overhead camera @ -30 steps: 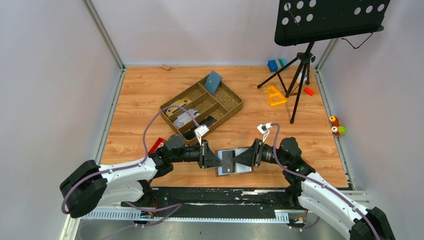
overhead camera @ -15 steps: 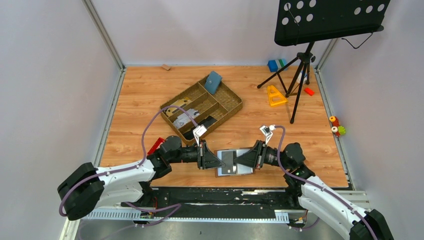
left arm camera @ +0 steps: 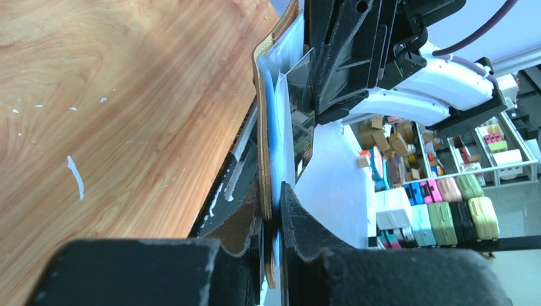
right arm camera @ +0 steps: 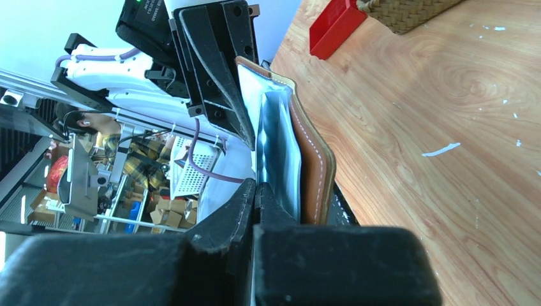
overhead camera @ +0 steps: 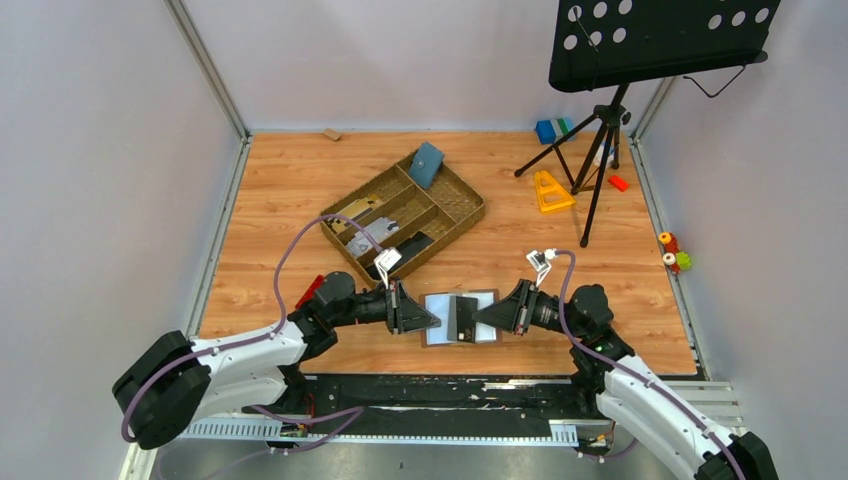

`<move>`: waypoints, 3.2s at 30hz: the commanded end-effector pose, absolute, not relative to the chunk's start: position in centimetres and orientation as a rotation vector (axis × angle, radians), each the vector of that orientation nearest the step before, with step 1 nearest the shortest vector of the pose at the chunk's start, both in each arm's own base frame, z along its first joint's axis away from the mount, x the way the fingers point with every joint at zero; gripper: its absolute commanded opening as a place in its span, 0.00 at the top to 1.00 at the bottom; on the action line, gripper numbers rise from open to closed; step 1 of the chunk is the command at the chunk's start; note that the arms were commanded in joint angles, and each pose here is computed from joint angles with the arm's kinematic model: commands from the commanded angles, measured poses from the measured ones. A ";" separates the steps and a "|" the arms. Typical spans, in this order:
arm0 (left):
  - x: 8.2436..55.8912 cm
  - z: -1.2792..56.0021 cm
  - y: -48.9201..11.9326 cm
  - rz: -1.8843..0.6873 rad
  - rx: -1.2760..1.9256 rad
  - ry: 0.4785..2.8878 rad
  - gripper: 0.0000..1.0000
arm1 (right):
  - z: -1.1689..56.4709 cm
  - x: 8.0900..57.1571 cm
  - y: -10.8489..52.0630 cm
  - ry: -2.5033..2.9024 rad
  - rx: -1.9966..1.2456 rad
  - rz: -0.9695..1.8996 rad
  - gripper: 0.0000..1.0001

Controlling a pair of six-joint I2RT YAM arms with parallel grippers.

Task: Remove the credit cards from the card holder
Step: Remove the credit card from the card holder, then place the credit card in the storage box.

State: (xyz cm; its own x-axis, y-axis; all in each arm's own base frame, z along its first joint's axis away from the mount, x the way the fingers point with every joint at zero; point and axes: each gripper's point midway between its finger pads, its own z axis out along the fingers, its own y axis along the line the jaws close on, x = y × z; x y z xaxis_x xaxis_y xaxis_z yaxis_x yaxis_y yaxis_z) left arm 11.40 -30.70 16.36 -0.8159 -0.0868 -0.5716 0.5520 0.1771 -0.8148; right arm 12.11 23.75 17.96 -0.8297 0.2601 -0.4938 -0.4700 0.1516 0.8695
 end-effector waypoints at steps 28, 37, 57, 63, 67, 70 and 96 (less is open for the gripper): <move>11.4 18.5 -31.6 -1.824 0.432 1.860 1.00 | 17.8 11.8 24.8 1.905 -0.274 1.760 1.00; 16.4 13.3 -28.2 -1.334 0.347 2.179 1.00 | 16.9 17.0 22.1 1.962 -0.045 1.335 1.00; 16.5 6.0 -18.1 -0.638 0.104 2.469 1.00 | 21.0 30.8 29.4 2.015 0.483 0.991 1.00; 16.1 4.3 -17.3 -0.662 -0.043 2.526 1.00 | 19.6 31.9 34.8 1.969 0.674 1.139 1.00; 15.2 2.2 -17.0 -0.654 -0.036 2.657 1.00 | 18.9 32.9 37.3 1.985 0.681 1.118 1.00; 15.2 2.2 -16.8 -0.639 -0.024 2.682 1.00 | 18.0 33.3 38.5 1.969 0.706 1.153 1.00; 15.8 3.5 -16.2 -0.666 -0.087 2.644 1.00 | 11.7 35.9 41.3 2.024 0.844 1.057 1.00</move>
